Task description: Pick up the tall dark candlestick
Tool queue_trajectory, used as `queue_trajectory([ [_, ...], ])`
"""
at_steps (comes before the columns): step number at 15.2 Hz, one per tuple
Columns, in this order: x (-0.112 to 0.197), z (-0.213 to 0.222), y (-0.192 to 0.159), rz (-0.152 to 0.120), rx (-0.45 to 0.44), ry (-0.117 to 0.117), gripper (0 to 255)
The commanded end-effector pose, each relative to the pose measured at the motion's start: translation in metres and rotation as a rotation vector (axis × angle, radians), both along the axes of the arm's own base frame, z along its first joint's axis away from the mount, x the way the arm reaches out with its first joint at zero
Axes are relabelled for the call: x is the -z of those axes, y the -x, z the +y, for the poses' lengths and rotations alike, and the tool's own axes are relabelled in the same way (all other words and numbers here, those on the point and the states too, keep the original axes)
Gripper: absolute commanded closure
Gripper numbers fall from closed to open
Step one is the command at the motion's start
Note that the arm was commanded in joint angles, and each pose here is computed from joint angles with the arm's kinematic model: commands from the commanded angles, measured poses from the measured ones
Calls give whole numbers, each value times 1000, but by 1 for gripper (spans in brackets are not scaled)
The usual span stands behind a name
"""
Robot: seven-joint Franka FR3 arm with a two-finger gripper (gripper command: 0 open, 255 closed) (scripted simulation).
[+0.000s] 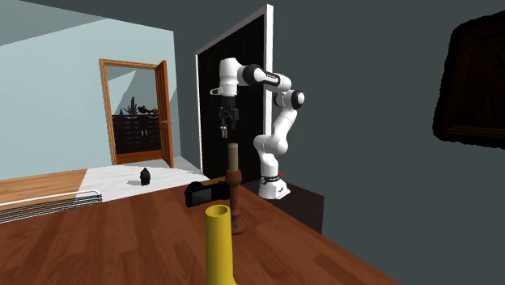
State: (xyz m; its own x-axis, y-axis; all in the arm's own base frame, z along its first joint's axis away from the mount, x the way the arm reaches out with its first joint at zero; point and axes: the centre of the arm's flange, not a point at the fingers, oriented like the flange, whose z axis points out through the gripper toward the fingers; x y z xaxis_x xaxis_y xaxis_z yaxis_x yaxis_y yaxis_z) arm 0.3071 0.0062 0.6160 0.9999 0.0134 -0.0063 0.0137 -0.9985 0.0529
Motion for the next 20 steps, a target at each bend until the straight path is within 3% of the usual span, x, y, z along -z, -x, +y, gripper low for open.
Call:
queue_trajectory([
  [1, 0, 0, 0, 0, 0, 0, 0],
  [10, 31, 115, -4, -131, 205, 5, 0],
  [20, 63, 238, -40, -276, 432, 10, 0],
])
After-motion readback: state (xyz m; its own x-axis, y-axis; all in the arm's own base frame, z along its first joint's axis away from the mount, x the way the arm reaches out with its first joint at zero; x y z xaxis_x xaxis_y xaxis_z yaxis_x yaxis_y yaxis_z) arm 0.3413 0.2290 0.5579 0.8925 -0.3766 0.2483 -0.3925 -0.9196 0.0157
